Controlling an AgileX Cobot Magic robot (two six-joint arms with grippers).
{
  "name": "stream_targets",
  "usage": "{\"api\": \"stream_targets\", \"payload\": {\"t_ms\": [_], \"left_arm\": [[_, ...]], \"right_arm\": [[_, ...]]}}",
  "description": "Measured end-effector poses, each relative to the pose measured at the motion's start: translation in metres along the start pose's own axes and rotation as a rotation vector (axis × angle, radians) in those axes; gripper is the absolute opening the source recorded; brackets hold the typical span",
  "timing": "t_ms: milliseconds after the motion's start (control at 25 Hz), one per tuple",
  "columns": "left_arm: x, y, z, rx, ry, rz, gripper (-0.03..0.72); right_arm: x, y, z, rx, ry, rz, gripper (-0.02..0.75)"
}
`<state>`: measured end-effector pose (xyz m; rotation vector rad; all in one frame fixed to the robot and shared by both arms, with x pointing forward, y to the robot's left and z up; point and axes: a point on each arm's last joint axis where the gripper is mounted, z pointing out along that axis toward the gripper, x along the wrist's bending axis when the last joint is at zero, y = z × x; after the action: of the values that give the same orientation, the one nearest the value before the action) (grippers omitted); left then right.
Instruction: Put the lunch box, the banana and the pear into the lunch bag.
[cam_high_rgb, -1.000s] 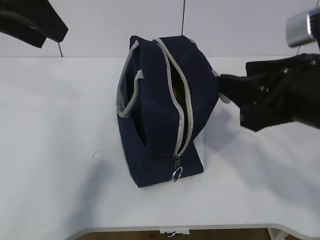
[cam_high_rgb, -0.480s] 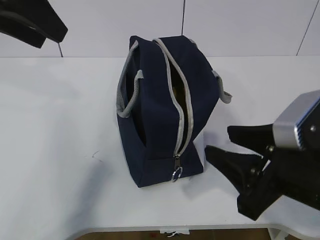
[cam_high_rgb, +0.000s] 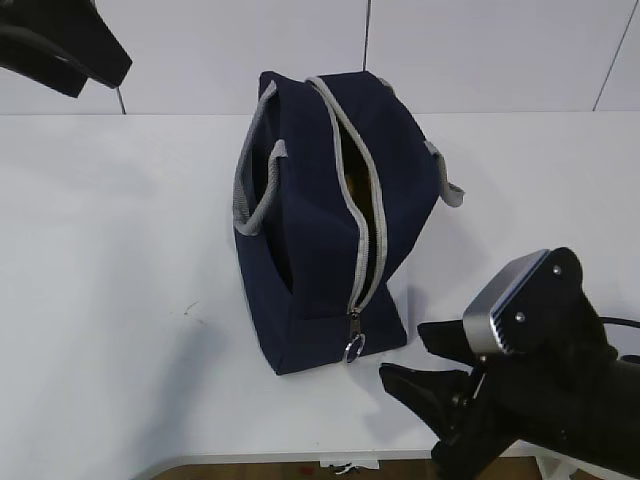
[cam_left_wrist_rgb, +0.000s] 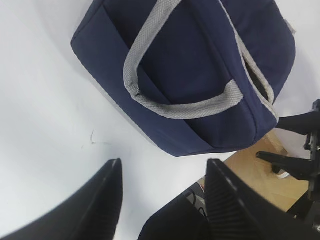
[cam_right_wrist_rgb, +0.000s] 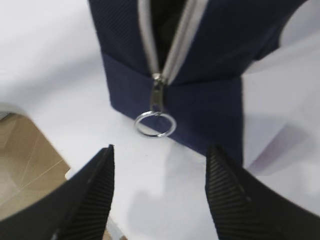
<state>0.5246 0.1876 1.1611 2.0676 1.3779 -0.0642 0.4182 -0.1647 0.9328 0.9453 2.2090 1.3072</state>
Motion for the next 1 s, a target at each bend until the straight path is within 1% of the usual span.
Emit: {"api": "stream_targets", "payload": {"t_ms": [240,600,840,1000], "left_arm": [[0.000,0.000,0.000,0.001,0.004,0.001,0.401],[0.001,0.000,0.000,0.001,0.006,-0.006,0.400],[0.001,0.000,0.000,0.001,0.006,-0.012,0.400],[0.001,0.000,0.000,0.002,0.008,-0.014,0.397]], "right_arm": [[0.005,-0.007,0.015,-0.049,0.067,0.017,0.451],[0.004,-0.027,0.037,-0.030,0.078,0.081,0.451],[0.001,-0.027,0.054,-0.037,0.079,0.090,0.451],[-0.002,-0.023,0.058,-0.059,0.056,0.109,0.451]]}}
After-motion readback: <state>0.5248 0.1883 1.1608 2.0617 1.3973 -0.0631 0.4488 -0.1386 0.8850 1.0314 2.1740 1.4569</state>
